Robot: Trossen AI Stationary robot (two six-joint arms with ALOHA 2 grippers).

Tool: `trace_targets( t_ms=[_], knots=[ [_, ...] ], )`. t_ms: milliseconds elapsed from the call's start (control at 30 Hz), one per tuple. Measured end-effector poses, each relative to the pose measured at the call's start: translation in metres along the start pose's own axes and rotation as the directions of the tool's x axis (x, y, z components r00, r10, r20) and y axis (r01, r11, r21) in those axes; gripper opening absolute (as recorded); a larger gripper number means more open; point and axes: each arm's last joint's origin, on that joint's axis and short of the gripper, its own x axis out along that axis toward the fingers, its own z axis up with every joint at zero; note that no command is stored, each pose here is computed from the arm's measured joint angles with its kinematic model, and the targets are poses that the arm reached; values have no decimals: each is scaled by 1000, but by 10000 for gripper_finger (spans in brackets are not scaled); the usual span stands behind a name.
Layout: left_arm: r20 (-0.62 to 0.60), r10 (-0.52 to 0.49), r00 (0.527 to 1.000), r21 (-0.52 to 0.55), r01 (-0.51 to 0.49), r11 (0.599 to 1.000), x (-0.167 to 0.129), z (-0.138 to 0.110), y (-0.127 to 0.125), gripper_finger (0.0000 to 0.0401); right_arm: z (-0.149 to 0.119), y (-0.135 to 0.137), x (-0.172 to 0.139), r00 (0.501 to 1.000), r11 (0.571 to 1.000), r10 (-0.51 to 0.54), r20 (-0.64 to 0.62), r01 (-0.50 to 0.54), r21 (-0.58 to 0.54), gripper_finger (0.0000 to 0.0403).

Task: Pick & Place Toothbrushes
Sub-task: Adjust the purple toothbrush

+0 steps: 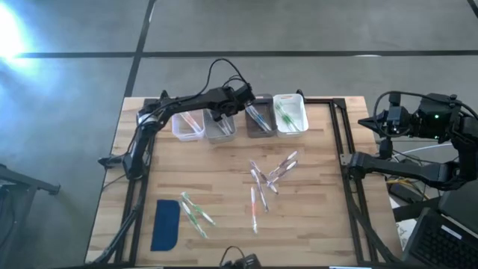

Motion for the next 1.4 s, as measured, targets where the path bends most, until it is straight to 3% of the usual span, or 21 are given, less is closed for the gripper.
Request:
trace_targets(
  t_ms=[100,233,333,800,1033,1400],
  knots=[
    [4,6,1000,-21,-6,1000,-18,1,-4,91,0,0,0,1000,1000,0,0,0,-2,8],
    [77,86,993,-54,-82,995,-40,-2,-2,91,0,0,0,1000,1000,0,0,0,-2,8],
    [90,123,988,-42,-119,992,-44,-4,1,91,0,0,0,1000,1000,0,0,0,0,8],
    [40,231,972,-115,-225,968,-16,-14,26,91,0,0,0,1000,1000,0,0,0,0,8],
    [22,195,981,-146,-190,971,0,-17,31,92,0,0,0,1000,1000,0,0,0,-1,8],
    [2,243,970,-130,-241,962,14,-19,46,92,0,0,0,1000,1000,0,0,0,-1,8]
  ],
)
